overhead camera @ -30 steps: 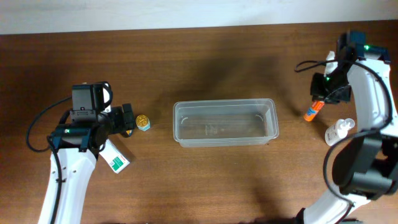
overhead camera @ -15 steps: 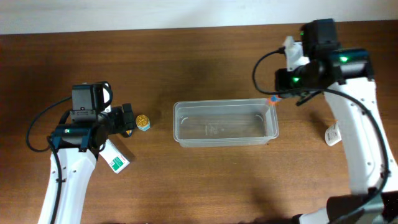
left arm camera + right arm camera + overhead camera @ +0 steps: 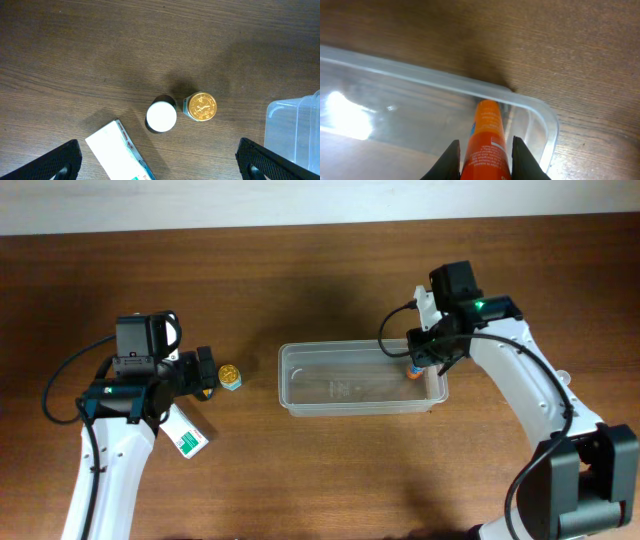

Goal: Pack container
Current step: 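Carry the orange tube into the container's right end and release, then grasp the white dropper bottle with the right gripper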

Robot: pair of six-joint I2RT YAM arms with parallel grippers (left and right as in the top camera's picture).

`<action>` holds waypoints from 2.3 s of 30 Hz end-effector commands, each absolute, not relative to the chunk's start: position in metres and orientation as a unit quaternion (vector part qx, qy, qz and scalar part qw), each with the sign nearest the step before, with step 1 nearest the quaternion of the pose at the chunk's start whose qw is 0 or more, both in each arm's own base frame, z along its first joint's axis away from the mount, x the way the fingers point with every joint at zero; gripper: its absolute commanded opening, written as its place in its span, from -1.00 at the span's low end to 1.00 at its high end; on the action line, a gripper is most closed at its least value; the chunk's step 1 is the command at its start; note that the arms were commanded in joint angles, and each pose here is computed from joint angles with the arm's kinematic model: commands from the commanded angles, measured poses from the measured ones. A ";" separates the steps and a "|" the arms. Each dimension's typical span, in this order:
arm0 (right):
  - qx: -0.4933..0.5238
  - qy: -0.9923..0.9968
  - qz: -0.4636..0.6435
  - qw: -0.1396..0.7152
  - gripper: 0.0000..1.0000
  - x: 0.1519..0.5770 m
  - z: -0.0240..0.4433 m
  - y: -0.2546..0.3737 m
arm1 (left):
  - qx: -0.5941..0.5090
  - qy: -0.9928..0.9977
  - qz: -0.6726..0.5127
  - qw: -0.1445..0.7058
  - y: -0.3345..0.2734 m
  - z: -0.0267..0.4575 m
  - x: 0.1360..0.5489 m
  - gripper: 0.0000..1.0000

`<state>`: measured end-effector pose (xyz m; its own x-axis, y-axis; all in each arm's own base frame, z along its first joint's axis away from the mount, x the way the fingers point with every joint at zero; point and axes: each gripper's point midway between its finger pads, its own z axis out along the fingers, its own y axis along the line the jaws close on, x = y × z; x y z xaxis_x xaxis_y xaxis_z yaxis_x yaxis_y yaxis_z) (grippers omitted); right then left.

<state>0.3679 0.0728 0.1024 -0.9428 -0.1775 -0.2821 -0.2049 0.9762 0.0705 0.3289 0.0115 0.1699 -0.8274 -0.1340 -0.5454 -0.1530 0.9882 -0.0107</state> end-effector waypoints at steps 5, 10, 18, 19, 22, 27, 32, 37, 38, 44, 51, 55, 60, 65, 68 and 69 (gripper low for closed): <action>-0.095 0.984 0.022 0.147 -0.16 0.371 0.097 0.065 | -0.072 0.954 0.010 0.291 0.008 0.176 0.333 0.99; -0.096 0.984 0.023 0.146 0.10 0.370 0.098 0.066 | -0.072 0.954 0.010 0.291 0.008 0.176 0.333 0.99; -0.094 0.973 0.022 0.208 0.18 0.386 0.165 0.066 | -0.072 0.954 0.010 0.291 0.008 0.176 0.333 0.99; -0.087 0.971 0.017 0.223 0.19 0.389 0.180 0.064 | -0.072 0.954 0.010 0.291 0.008 0.176 0.333 0.99; -0.040 0.962 -0.014 0.270 0.28 0.394 0.229 0.042 | -0.072 0.954 0.010 0.291 0.008 0.176 0.333 0.99; 0.053 0.950 -0.045 0.305 0.33 0.389 0.270 -0.013 | -0.072 0.954 0.010 0.291 0.008 0.176 0.333 0.99; 0.188 0.950 -0.056 0.244 0.43 0.362 0.245 -0.081 | -0.072 0.954 0.010 0.291 0.008 0.176 0.333 0.99; 0.257 0.951 -0.044 0.167 0.48 0.332 0.195 -0.122 | -0.072 0.954 0.010 0.291 0.008 0.176 0.333 0.99; 0.268 0.951 -0.044 0.150 0.48 0.325 0.184 -0.128 | -0.072 0.954 0.010 0.291 0.008 0.176 0.333 0.99; 0.311 0.945 -0.042 0.089 0.58 0.298 0.131 -0.154 | -0.072 0.954 0.010 0.291 0.008 0.176 0.333 0.99; 0.322 0.944 -0.037 0.056 0.41 0.291 0.099 -0.160 | -0.072 0.954 0.010 0.292 0.008 0.176 0.333 0.99; 0.322 0.945 -0.037 0.053 0.01 0.294 0.092 -0.161 | -0.072 0.954 0.010 0.292 0.008 0.176 0.333 0.99; 0.322 0.944 -0.038 0.062 -0.44 0.298 0.093 -0.163 | -0.072 0.954 0.010 0.292 0.008 0.176 0.333 0.99; 0.321 0.944 -0.037 0.064 -0.63 0.299 0.095 -0.163 | -0.072 0.954 0.010 0.292 0.008 0.176 0.333 0.99; 0.307 0.948 -0.005 0.079 -0.63 0.306 0.105 -0.153 | -0.072 0.954 0.010 0.292 0.008 0.176 0.333 0.99; 0.294 0.952 0.009 0.087 -0.63 0.309 0.111 -0.148 | -0.072 0.954 0.010 0.292 0.008 0.176 0.333 0.99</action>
